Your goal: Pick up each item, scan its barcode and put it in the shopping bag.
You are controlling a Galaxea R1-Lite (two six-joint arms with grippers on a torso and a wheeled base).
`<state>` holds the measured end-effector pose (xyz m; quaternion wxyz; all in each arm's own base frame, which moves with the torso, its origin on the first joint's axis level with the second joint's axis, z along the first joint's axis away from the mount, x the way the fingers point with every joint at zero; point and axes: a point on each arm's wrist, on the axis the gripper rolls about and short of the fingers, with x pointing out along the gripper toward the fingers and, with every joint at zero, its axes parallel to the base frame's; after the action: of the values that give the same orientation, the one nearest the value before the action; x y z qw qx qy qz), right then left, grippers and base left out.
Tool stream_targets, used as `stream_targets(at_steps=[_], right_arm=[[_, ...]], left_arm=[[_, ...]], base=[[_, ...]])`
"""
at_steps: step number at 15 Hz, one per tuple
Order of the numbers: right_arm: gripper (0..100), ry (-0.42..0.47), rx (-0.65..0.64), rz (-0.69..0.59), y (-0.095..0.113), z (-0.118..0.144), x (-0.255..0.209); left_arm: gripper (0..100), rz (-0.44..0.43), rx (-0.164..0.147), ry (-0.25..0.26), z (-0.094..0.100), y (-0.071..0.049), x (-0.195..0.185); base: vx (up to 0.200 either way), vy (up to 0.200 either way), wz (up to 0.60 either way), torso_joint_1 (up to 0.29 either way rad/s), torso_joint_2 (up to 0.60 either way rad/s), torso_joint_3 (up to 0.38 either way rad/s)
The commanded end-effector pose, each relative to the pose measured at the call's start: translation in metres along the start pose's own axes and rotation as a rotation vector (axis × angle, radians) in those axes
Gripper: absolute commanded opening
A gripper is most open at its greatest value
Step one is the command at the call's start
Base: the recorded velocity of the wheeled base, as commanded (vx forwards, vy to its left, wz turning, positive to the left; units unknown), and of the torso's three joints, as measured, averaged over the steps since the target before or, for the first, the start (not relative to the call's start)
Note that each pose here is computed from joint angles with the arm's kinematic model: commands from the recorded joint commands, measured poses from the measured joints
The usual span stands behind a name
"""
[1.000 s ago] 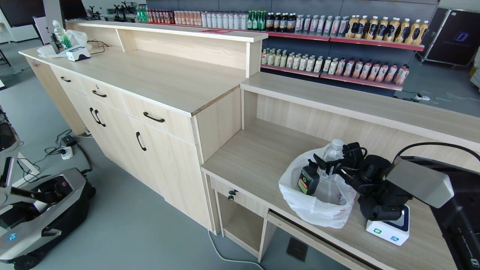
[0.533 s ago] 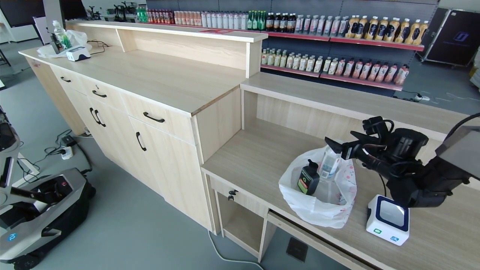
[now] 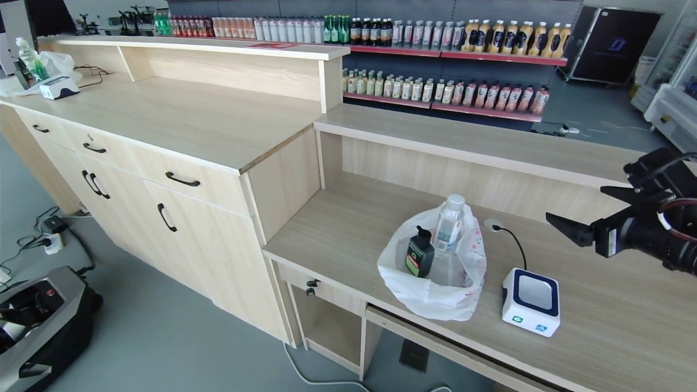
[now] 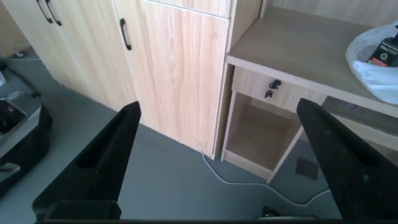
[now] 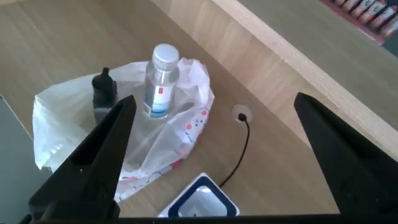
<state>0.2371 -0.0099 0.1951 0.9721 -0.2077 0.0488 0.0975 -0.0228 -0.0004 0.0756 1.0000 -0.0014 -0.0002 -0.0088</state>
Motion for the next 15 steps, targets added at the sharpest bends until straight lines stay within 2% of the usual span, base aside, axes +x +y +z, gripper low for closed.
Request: stream_targets(at_steps=[1,4,7,9,11,13,15], right_arm=[[100,-0.032,0.01,-0.114,0.007,0.028,-0.072],[100,-0.03,0.098,-0.193,0.013,0.028,-0.113],[100,0.022,0.138,-0.252,0.018,0.023,-0.146],[100,0.069,0.18,-0.345,0.02,0.013,-0.151],[100,0.071,0.28,-0.354,0.042,-0.02,-0.168],[100,0.084,0.315,-0.353,0.061,-0.05,-0.18],[100,0.05,0.325,-0.307,0.084,-0.084,-0.198]], left_arm=[[100,0.001,0.0,0.002,0.0,0.0,0.0],[100,0.002,0.0,0.002,0.0,0.0,0.0],[100,0.001,0.0,0.002,0.0,0.0,0.0],[100,0.001,0.0,0.0,0.0,0.0,0.0],[100,0.001,0.0,0.002,0.0,0.0,0.0],[100,0.001,0.0,0.0,0.0,0.0,0.0],[100,0.001,0.0,0.0,0.0,0.0,0.0]], base=[[0.0,0.0,-0.6,-0.017,0.04,0.012],[0.0,0.0,-0.6,-0.01,0.02,0.012],[0.0,0.0,-0.6,0.002,0.0,0.006],[0.0,0.0,-0.6,-0.002,0.0,0.002],[0.0,0.0,0.0,0.0,0.0,0.0],[0.0,0.0,0.0,0.0,0.0,0.0],[0.0,0.0,0.0,0.0,0.0,0.0]])
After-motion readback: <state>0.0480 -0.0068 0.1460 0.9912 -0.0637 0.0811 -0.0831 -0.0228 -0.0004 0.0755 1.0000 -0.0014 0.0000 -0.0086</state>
